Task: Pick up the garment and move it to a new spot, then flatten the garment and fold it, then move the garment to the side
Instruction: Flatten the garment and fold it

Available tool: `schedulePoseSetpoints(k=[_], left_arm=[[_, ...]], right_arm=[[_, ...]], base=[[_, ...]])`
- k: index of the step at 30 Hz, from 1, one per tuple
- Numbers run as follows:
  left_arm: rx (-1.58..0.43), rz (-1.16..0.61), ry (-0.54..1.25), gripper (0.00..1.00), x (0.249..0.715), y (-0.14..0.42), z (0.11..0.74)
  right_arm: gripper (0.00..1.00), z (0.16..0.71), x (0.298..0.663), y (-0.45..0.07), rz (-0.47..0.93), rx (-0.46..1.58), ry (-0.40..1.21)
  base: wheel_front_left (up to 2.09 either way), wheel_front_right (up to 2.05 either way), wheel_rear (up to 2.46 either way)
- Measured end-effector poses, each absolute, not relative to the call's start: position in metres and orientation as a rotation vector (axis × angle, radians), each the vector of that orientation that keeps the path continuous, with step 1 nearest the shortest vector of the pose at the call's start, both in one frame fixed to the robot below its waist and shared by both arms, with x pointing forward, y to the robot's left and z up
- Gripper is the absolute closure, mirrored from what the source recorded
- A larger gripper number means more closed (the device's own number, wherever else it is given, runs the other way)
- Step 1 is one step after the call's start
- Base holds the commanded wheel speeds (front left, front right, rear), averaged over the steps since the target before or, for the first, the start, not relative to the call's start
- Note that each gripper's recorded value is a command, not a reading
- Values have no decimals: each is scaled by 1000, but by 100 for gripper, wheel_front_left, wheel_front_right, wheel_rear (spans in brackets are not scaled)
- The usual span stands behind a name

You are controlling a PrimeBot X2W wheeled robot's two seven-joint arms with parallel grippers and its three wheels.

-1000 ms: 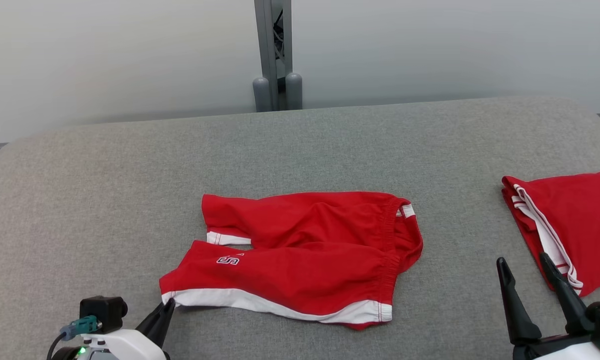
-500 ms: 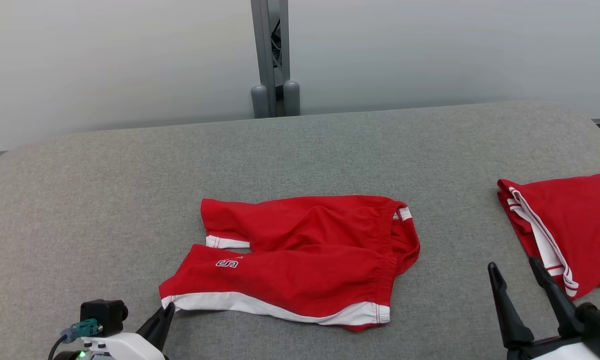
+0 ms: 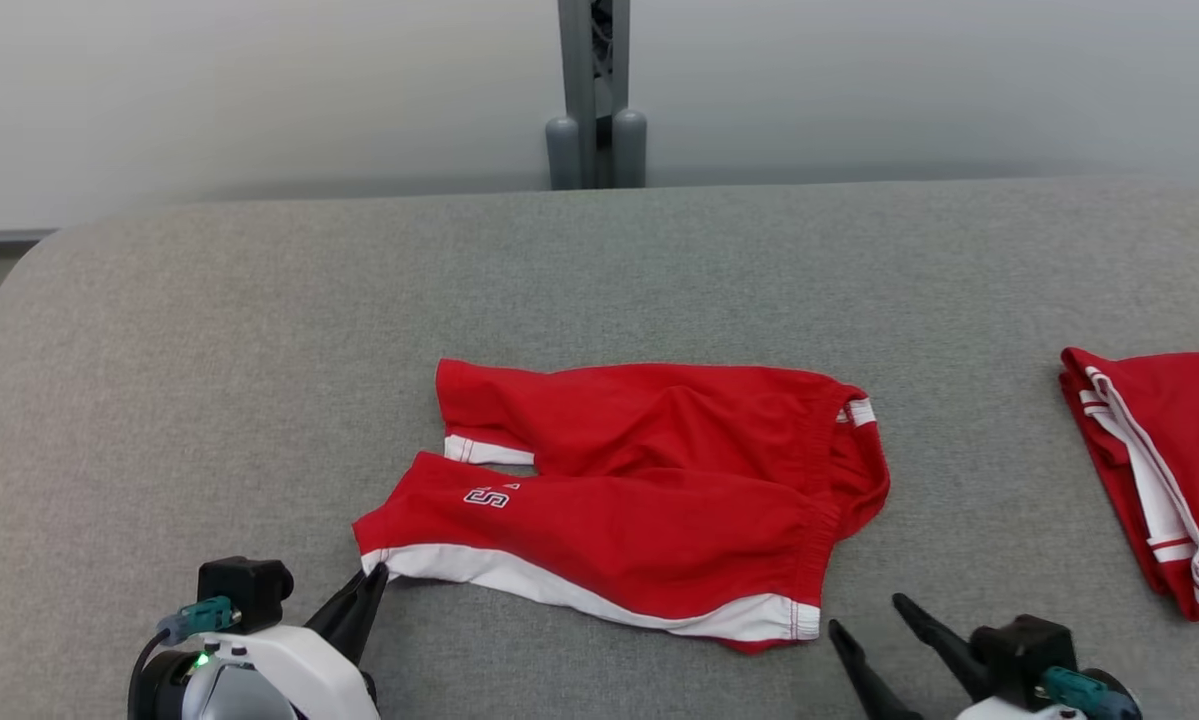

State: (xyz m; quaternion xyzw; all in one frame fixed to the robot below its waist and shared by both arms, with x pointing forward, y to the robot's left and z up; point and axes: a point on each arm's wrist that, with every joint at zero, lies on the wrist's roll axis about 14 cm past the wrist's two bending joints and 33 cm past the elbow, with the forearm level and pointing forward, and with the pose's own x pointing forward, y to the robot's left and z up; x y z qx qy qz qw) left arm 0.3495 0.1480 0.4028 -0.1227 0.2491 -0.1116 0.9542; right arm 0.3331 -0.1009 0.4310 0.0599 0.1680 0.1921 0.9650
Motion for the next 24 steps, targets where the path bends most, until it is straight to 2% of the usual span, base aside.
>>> schedulePoseSetpoints(k=[3, 9, 10, 11, 12, 17, 24], left_arm=[[-253, -223, 515, 100, 353, 148, 399], [-260, -212, 524, 100, 356, 150, 393], [-261, -212, 520, 100, 357, 149, 393], [-262, -214, 519, 100, 357, 149, 394], [-263, -215, 518, 100, 357, 148, 394], [-281, -215, 511, 100, 359, 147, 397], [-311, -212, 426, 100, 378, 150, 434]], right_arm=[[0, 412, 334, -78, 466, 132, 402], [0, 398, 338, -57, 537, 138, 442], [48, 397, 338, -55, 546, 138, 447], [66, 396, 338, -54, 553, 135, 447], [100, 394, 337, -52, 563, 133, 454], [100, 405, 340, -50, 575, 164, 421], [100, 465, 367, -65, 514, 308, 224]], base=[[0, 0, 0], [0, 0, 0], [0, 0, 0], [0, 0, 0], [0, 0, 0], [0, 0, 0], [0, 0, 0]])
